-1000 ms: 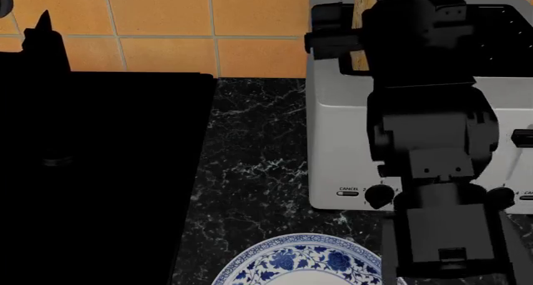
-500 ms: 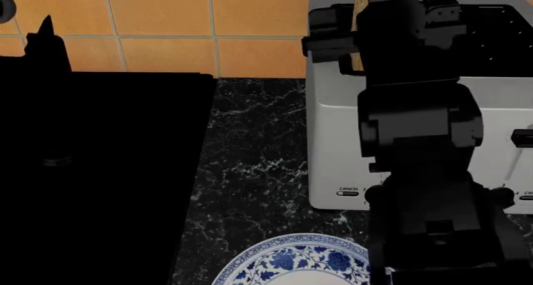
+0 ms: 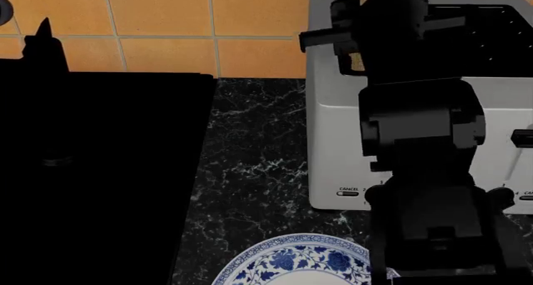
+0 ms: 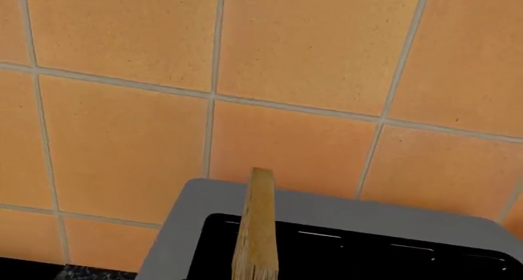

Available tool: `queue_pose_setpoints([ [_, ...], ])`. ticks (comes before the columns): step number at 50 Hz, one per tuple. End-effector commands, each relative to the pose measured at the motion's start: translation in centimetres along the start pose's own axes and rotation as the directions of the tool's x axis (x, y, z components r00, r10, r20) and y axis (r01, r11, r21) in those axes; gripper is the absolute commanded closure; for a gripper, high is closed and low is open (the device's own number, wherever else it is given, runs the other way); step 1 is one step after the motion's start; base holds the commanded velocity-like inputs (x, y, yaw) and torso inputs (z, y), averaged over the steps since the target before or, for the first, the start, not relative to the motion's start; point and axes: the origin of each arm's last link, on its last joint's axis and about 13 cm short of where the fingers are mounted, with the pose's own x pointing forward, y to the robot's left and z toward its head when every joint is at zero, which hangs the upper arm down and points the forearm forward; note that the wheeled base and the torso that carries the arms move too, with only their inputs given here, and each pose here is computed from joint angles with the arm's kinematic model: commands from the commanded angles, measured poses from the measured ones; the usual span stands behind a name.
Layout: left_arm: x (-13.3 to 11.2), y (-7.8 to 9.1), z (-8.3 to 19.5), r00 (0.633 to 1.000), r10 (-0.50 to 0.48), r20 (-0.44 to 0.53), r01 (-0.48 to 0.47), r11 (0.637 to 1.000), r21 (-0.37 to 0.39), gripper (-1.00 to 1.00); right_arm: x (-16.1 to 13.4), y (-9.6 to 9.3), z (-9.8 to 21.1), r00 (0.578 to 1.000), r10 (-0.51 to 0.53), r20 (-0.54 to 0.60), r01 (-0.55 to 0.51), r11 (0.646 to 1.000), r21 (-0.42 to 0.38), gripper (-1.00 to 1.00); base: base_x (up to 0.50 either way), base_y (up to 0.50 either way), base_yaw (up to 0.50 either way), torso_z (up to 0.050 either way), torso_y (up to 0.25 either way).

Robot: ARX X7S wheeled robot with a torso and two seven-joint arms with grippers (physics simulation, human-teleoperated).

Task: Place the toasted item on a plate.

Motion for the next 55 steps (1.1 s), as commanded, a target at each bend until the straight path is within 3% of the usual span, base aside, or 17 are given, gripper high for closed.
queue_pose_setpoints([
  [1,0.0,0.1,-0.1,1.000,0.004,0.000,-0.004,1.000,-0.003,-1.00,-2.2,-0.4,3.5,0.996,0.015,0.092,-0.015,1.000,-0.005,1.00,0.00,0.00,0.00,0.000,0.000],
  [21,-0.4,0.2,0.2,1.000,0.002,0.008,-0.002,1.000,-0.007,-1.00,-8.3,-0.4,8.7,0.979,0.066,0.195,-0.063,0.998,-0.021,1.00,0.00,0.00,0.00,0.000,0.000],
  [44,-0.8,0.2,0.4,1.000,-0.001,0.016,0.001,1.000,-0.017,-1.00,-17.6,0.7,8.2,0.955,0.203,0.217,-0.202,0.979,-0.028,1.00,0.00,0.00,0.00,0.000,0.000],
  [55,-0.9,0.2,0.3,1.000,0.000,0.015,0.000,1.000,-0.023,-1.00,-23.2,1.8,7.8,0.922,0.316,0.226,-0.314,0.948,-0.043,1.00,0.00,0.00,0.00,0.000,0.000],
])
